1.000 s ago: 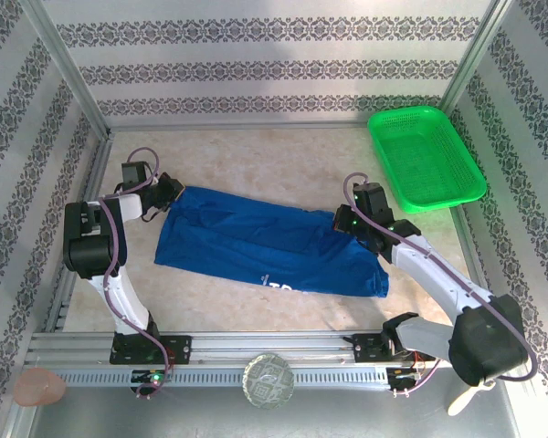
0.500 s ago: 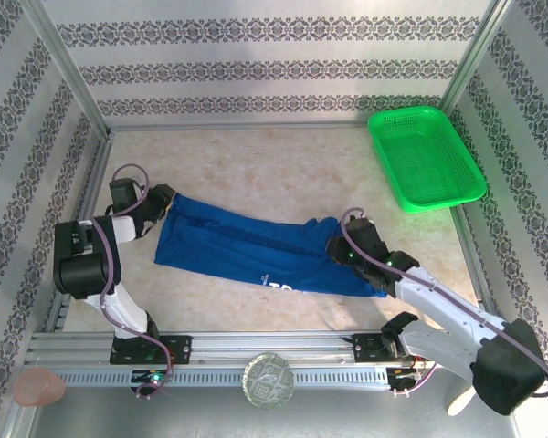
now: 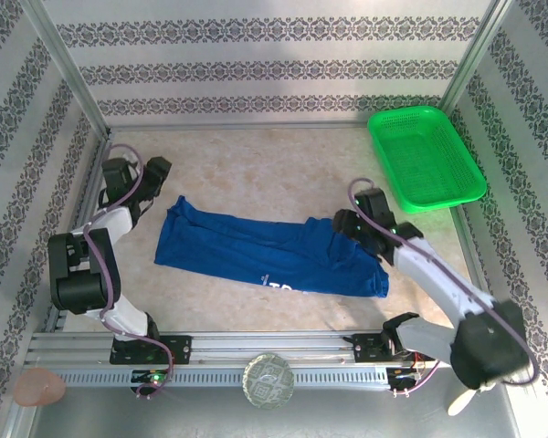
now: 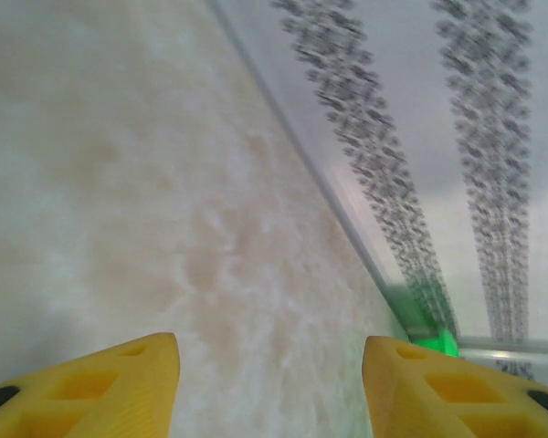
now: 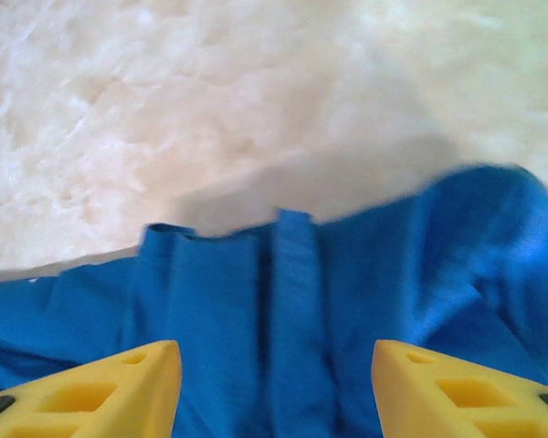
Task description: Fold the inside-out t-shirt
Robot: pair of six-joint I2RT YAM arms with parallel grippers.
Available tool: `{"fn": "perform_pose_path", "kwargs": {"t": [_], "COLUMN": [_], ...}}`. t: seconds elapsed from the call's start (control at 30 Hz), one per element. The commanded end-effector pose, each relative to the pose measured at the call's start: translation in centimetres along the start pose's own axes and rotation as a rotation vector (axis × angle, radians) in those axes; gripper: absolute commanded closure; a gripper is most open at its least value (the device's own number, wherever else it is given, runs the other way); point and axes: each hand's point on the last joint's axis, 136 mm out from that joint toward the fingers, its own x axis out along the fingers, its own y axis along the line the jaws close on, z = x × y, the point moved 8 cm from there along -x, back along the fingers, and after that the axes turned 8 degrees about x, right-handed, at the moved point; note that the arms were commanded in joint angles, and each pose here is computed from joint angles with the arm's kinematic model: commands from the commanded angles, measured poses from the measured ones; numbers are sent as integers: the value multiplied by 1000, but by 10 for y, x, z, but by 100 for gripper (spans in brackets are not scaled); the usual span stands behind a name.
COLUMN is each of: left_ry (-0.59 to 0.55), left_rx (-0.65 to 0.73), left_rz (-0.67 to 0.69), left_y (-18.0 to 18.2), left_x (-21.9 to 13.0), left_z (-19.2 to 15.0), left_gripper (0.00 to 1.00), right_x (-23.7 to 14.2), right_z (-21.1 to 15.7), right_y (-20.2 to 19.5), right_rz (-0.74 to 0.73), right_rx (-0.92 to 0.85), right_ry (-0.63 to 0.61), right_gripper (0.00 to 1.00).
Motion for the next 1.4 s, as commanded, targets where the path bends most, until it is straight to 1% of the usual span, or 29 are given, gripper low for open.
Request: {"fn": "perform_pose_path", "kwargs": {"t": [0.0, 0.1, 0.2, 0.33, 0.37, 0.4, 0.43, 0.5, 0.53, 0.57, 0.6, 0.73, 0.87, 0.97, 1.1, 1.13, 1.17, 1.2, 1.23, 1.27, 1.3, 1.33, 1.37], "left_ry": [163, 219, 237, 245, 246, 247, 249, 250, 249, 248, 250, 245, 241, 239, 234, 232, 234, 232, 231, 232, 233, 236, 241], "left_rx": [99, 123, 110, 106, 102, 99, 98, 93, 93, 95, 95, 101, 99, 96, 99, 99, 101, 104, 108, 115, 126, 133, 142], "left_rz": [77, 97, 89, 88, 88, 84, 81, 83, 81, 79, 81, 84, 79, 75, 76, 75, 72, 71, 69, 70, 72, 77, 86], "left_y": [-20, -28, -29, -27, -27, -27, -27, -26, -27, -27, -27, -27, -27, -27, -27, -27, -28, -29, -30, -32, -34, -36, -37], "left_x": [-1, 3, 4, 4, 4, 4, 5, 5, 5, 5, 5, 2, 0, 0, 0, 0, 1, 1, 1, 1, 1, 1, 1], "left_z": [-22, -34, -43, -49, -50, -50, -50, -51, -51, -50, -51, -51, -52, -53, -52, -52, -51, -50, -49, -47, -45, -44, -42], "left_gripper": [45, 44, 44, 44, 44, 44, 44, 44, 44, 44, 44, 44, 44, 44, 44, 44, 44, 44, 44, 44, 44, 44, 44], "right_x": [15, 37, 57, 73, 76, 79, 80, 80, 78, 74, 69, 40, 12, -5, -17, -19, -21, -25, -31, -38, -46, -52, -56], "right_z": [14, 23, 25, 14, 10, 7, 5, 3, 3, 4, 5, 9, 0, -22, -75, -90, -106, -118, -123, -123, -118, -109, -98], "right_y": [27, 35, 31, 21, 20, 19, 20, 21, 23, 24, 26, 31, 34, 35, 24, 20, 13, 5, 0, -6, -10, -12, -15], "right_rz": [71, 22, -75, -141, -136, -124, -114, -86, -72, -59, -47, 11, 56, 80, 83, 85, 80, 68, 66, 69, 70, 72, 76], "right_rx": [-151, -181, -184, -177, -179, -180, -177, -172, -172, -175, -177, -181, -175, -179, -152, -144, -135, -130, -122, -111, -95, -79, -54], "right_ry": [81, 108, 136, 182, 192, 204, 210, 225, 225, 222, 213, 168, 144, 143, 187, 207, 228, 238, 230, 206, 164, 123, 92], "right_gripper": [37, 33, 30, 29, 31, 36, 43, 69, 79, 94, 100, 100, 100, 100, 100, 95, 76, 61, 54, 49, 46, 43, 43]}}
